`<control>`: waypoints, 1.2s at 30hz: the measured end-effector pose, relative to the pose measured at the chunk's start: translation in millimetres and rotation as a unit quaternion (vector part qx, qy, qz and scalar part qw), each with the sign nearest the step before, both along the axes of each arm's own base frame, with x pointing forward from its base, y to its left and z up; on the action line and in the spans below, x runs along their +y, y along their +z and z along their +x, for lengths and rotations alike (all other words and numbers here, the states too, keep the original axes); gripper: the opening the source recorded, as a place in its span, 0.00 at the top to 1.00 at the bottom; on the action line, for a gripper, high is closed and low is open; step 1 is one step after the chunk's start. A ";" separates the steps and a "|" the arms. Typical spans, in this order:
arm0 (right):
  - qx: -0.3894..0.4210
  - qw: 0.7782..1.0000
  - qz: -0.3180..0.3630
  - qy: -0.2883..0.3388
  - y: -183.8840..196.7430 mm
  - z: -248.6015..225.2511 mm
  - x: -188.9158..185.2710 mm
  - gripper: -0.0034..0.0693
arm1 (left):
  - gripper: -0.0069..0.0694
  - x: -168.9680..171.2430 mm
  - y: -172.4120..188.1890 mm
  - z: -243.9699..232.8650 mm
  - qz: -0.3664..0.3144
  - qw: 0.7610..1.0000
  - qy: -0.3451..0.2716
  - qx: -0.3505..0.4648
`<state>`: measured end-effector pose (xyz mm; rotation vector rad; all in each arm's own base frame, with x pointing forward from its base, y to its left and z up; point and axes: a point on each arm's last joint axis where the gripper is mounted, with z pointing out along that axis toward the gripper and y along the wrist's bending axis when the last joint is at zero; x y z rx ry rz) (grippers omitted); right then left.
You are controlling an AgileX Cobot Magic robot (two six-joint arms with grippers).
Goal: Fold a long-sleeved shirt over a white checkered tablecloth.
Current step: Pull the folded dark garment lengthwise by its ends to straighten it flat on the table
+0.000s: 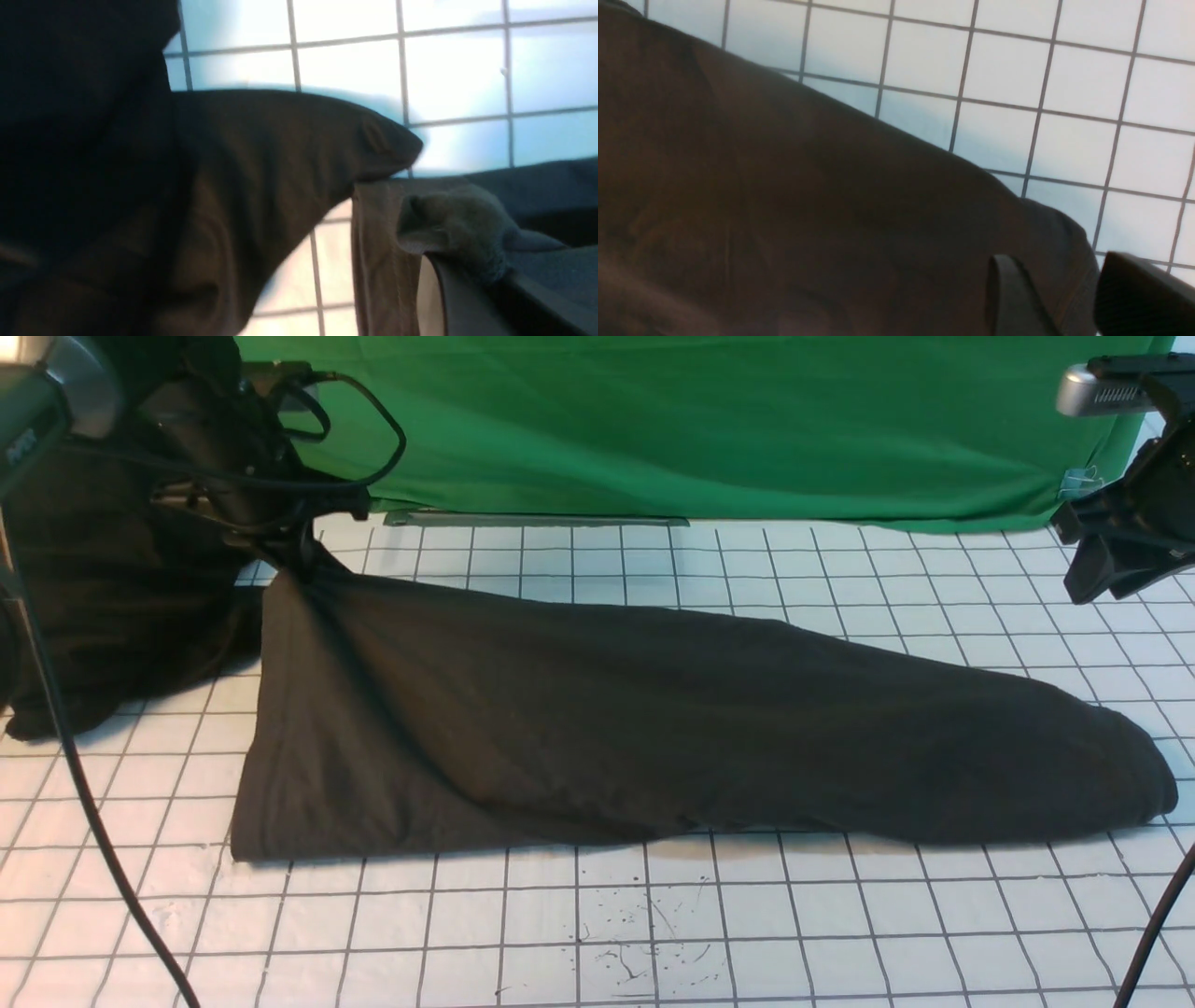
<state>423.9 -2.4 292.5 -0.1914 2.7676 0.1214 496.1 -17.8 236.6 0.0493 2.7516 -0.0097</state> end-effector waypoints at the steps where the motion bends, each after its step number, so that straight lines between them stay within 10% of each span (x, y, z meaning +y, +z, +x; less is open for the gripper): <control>1: 0.000 1.000 0.000 0.000 0.0 0.0 0.0 0.61 | 0.85 -0.1 -3.4 1.9 0.003 1.000 -0.001 -0.002; 15: 0.043 0.999 0.008 -0.014 -3.4 -18.1 1.0 0.58 | 0.28 10.0 40.3 -8.2 0.039 0.998 0.049 -0.022; 23: 0.077 0.994 -0.061 -0.039 -4.0 -61.7 -12.6 0.58 | 0.85 3.7 76.4 -33.6 0.014 0.999 0.009 -0.035; 29: 0.110 0.991 -0.057 -0.059 -20.9 -74.9 -13.6 0.52 | 0.92 -27.4 45.7 -63.2 -0.089 0.994 -0.045 0.046; 36: 0.096 0.989 -0.043 -0.100 -49.0 -77.4 -35.4 0.20 | 0.92 -68.3 -22.7 -111.0 -0.060 0.986 -0.092 0.123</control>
